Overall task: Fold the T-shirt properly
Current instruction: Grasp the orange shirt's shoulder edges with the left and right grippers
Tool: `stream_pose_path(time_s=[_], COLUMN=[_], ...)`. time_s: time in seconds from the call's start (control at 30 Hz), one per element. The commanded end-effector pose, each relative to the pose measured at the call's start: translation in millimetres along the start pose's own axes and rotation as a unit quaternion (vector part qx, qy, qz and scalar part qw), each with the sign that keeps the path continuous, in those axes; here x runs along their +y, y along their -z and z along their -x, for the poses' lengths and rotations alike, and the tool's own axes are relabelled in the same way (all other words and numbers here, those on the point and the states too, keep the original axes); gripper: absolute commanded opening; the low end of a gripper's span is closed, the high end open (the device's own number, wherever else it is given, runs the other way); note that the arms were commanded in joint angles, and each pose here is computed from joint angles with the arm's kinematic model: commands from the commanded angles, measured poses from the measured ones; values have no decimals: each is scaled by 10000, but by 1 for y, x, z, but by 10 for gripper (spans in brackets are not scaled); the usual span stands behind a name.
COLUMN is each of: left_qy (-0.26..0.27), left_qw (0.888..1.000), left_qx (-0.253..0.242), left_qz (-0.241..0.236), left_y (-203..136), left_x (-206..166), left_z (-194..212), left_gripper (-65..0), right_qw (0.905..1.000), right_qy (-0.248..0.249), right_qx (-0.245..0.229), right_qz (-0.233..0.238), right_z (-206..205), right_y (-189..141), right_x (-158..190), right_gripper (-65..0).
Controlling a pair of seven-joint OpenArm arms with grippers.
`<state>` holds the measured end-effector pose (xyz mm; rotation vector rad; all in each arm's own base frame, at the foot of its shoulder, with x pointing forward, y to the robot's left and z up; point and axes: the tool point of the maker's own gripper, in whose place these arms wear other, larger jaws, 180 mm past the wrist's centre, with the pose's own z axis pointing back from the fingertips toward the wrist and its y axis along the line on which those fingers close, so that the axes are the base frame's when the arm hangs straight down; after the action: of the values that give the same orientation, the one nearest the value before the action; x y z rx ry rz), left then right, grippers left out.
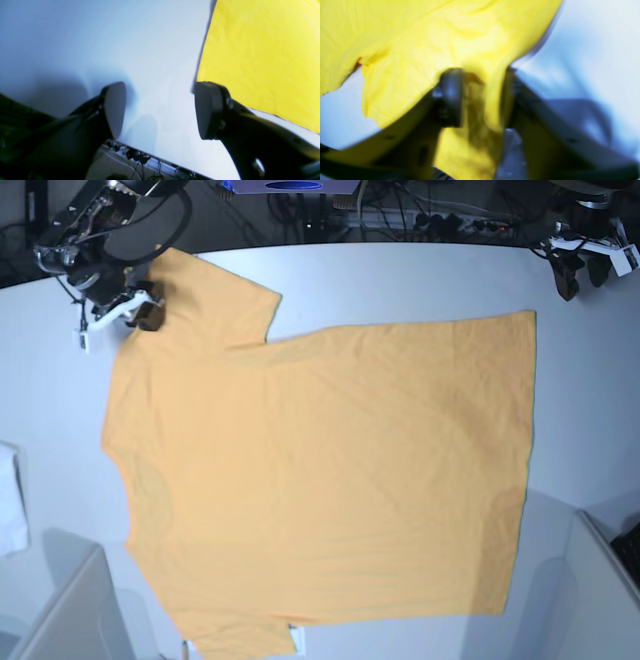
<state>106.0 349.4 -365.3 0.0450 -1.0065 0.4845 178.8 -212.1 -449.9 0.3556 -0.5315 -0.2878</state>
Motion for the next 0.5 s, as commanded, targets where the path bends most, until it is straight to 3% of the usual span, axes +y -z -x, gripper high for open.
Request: stream_pose_path(time_s=[0.0, 0.03, 0.47], left_qy=[-12, -66, -497], left_qw=[9999, 9999, 9973], left_qx=[-161, -141, 141], left_qz=[50, 33, 522], left_y=[0, 1, 39], left_x=[0, 2, -36], left_z=[-8, -6, 25], left_gripper=[-245, -245, -245], right_qw=[9947, 9947, 9944], right_qy=[-7, -13, -29], right_qx=[984, 986, 995], right_qz=[308, 304, 344], right_z=[44, 44, 45], right_y=[0, 0, -2], right_x=[-12, -11, -13], right_gripper=[-603, -650, -650])
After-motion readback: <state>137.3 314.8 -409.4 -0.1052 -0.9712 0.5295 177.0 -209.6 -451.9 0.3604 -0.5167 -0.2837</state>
